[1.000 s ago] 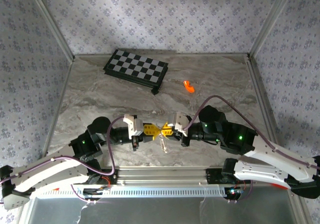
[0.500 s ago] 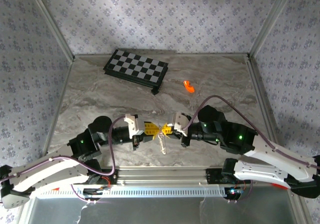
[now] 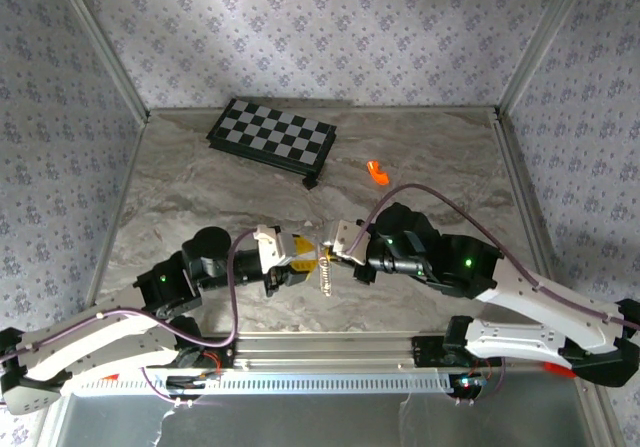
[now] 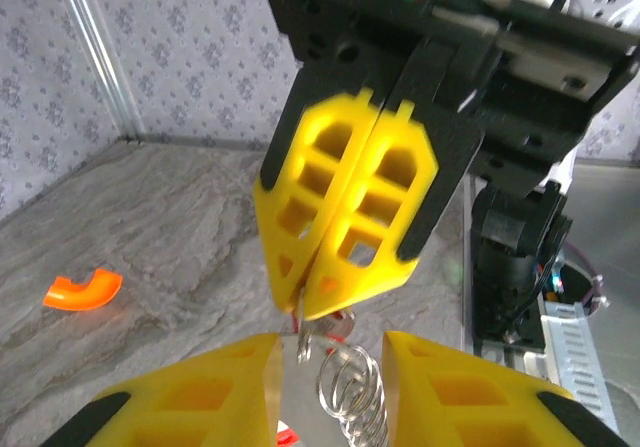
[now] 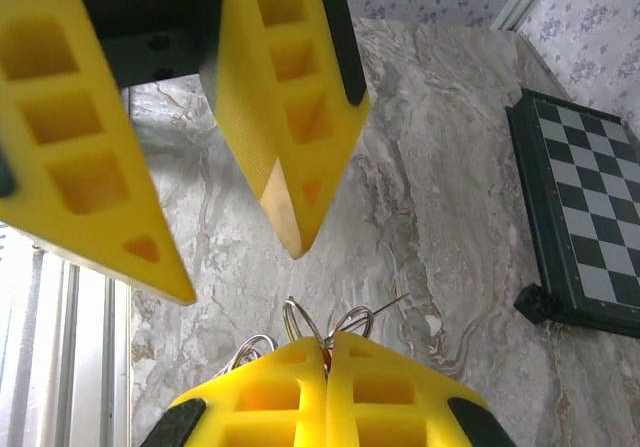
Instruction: Put the keys on the keyring
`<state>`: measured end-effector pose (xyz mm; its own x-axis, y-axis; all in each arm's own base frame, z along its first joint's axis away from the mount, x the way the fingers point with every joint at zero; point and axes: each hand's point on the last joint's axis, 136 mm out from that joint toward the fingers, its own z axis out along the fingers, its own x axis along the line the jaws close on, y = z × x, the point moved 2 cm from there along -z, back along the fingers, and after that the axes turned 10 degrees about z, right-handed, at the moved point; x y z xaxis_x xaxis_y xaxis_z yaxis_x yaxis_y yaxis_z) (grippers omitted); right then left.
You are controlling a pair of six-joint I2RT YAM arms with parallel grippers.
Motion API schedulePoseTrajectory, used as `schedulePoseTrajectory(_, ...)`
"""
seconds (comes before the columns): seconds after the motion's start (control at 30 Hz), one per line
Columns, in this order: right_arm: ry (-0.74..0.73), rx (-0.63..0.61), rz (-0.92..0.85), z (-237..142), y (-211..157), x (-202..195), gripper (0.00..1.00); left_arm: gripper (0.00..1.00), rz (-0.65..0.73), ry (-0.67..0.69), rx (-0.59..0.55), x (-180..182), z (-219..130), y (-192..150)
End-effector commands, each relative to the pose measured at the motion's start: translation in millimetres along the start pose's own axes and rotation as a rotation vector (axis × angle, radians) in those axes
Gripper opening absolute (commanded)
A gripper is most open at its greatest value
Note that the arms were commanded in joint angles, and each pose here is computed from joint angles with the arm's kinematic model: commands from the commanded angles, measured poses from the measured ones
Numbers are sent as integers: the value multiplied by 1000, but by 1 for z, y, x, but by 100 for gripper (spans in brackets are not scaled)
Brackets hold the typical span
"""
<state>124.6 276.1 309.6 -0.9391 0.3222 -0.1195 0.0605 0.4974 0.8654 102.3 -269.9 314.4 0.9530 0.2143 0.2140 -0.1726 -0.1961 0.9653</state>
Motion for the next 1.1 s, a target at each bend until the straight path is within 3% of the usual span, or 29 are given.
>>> schedulePoseTrajectory(0.0,-17,-63,-20,-9,19,-2,0,32,-20,-6,-62,0,3,10)
schedulePoseTrajectory(0.33,3,-92,-5,-8,20,2,0,31,-18,47,-11,8,10,-3)
schedulePoseTrajectory(0.43,10,-92,0,-6,18,4,0,25,-17,48,-11,8,11,-5)
schedulePoseTrajectory(0.67,23,-106,7,0,14,8,0,0,-17,56,-23,10,11,-3)
schedulePoseTrajectory(0.83,37,-121,11,0,15,12,0,0,-13,68,-43,11,8,0)
schedulePoseTrajectory(1.07,68,-180,9,-9,13,20,31,0,-17,78,-133,10,-2,12)
